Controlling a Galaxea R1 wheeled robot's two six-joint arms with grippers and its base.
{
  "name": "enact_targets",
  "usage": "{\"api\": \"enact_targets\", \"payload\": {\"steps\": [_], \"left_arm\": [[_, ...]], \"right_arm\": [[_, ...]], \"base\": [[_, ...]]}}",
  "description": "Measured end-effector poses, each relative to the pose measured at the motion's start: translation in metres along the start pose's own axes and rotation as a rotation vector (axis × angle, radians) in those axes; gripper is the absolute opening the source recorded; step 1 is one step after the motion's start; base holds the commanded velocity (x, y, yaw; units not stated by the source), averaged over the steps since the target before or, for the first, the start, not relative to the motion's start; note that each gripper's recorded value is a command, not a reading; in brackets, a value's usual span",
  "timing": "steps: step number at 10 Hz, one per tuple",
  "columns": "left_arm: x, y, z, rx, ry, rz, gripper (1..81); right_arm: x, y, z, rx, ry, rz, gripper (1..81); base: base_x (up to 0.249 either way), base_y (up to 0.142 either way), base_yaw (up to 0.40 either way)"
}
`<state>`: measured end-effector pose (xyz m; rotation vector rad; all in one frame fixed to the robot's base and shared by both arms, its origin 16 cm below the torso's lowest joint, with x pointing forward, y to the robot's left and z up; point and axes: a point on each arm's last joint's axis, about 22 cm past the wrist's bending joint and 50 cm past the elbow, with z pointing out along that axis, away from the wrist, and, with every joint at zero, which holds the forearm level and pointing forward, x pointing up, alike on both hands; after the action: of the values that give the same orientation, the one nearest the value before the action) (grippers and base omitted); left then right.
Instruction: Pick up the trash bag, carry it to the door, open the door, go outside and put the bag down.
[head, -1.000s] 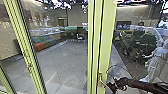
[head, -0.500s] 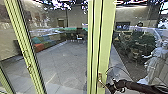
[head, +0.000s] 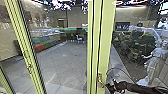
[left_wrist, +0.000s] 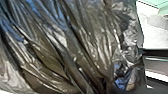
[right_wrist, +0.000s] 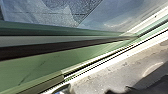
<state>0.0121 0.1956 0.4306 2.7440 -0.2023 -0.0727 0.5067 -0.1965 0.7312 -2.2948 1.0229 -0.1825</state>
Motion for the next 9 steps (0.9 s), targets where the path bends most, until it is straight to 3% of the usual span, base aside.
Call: {"api": "enact_targets", "payload": {"steps": [4,6,9], "left_arm": [[-0.034,-0.002,0.004,0.0,-0.057,-0.029,1.0],[-0.049,-0.001,0.006,-0.003,-0.087,-0.046,1.0],[-0.064,0.001,0.007,-0.005,-0.106,-0.055,1.0]], "right_arm": [[0.006,0.002,0.009,0.036,-0.012,-0.008,81.1],[0.011,-0.001,0.011,0.075,-0.011,-0.038,81.1],[0.012,-0.003,0.004,0.086,-0.014,-0.068,81.1]], "base": [[0.0,0.0,0.0],[0.0,0.0,0.0],[0.0,0.0,0.0]]}}
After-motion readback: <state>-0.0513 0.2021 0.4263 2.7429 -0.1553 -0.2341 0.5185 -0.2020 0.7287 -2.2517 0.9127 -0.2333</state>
